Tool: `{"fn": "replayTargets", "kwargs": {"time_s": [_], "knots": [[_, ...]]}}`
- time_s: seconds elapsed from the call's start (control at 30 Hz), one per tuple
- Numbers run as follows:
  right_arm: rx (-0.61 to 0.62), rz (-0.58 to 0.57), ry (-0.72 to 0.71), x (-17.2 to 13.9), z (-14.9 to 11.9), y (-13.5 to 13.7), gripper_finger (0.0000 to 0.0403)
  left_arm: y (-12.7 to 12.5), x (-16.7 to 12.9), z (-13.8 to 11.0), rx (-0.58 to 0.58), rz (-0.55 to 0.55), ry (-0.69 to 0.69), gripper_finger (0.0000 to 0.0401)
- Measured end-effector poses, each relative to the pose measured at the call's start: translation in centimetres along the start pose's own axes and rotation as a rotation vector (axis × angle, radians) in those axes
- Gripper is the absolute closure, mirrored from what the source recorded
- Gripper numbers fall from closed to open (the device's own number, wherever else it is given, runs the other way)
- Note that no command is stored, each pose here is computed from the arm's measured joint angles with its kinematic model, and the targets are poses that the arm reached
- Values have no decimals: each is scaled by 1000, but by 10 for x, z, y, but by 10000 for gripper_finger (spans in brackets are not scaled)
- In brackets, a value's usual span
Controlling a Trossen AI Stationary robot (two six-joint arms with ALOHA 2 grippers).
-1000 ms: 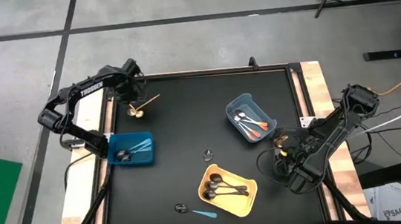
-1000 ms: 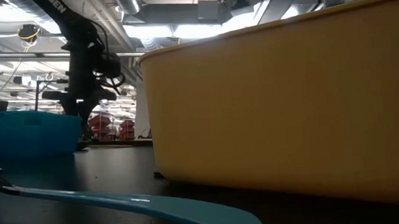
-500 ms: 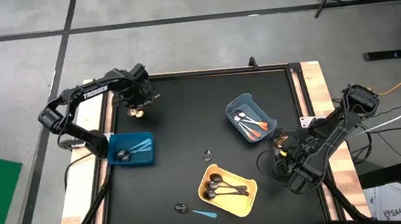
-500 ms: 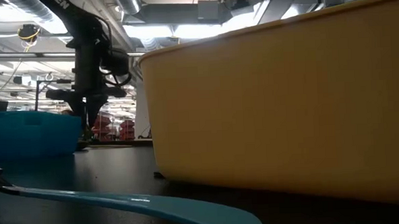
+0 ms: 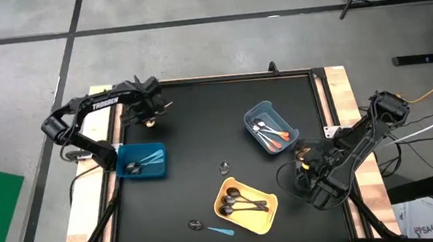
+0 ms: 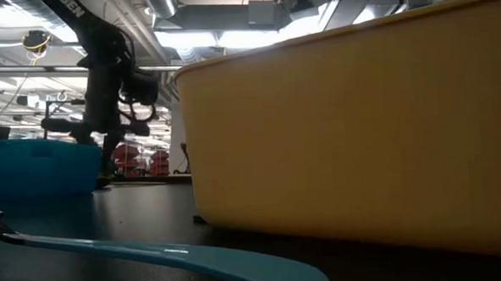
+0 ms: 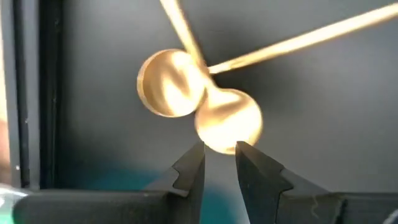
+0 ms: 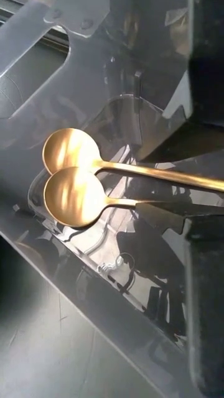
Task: Sort silverware by color (type)
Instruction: Put the gold spoon into the black bin
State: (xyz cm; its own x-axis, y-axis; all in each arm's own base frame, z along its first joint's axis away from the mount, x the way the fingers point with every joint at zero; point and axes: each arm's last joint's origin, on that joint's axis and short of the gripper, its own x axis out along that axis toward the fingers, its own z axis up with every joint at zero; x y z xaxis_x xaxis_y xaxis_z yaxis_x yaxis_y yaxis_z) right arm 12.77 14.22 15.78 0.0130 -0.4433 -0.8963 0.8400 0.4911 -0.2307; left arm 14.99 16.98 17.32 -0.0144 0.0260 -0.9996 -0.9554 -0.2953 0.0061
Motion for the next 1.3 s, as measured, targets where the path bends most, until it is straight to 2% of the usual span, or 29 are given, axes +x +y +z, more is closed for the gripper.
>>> {"fn": "replayTargets", "kwargs": {"time_s": [0.1,0.37,0.5,0.7,1.3], "knots": [[0,3,-8,0,0,0,303,3,8,-1,-82,8,-22,316],[0,3,-9,0,0,0,303,3,24,7,-210,-97,-104,316],[0,3,-9,0,0,0,303,6,24,9,-228,-67,-135,316],[0,2,-10,0,0,0,303,11,25,7,-251,-19,-105,316],[-1,17,-52,0,2,0,303,16,25,16,-295,-1,-158,316]]}}
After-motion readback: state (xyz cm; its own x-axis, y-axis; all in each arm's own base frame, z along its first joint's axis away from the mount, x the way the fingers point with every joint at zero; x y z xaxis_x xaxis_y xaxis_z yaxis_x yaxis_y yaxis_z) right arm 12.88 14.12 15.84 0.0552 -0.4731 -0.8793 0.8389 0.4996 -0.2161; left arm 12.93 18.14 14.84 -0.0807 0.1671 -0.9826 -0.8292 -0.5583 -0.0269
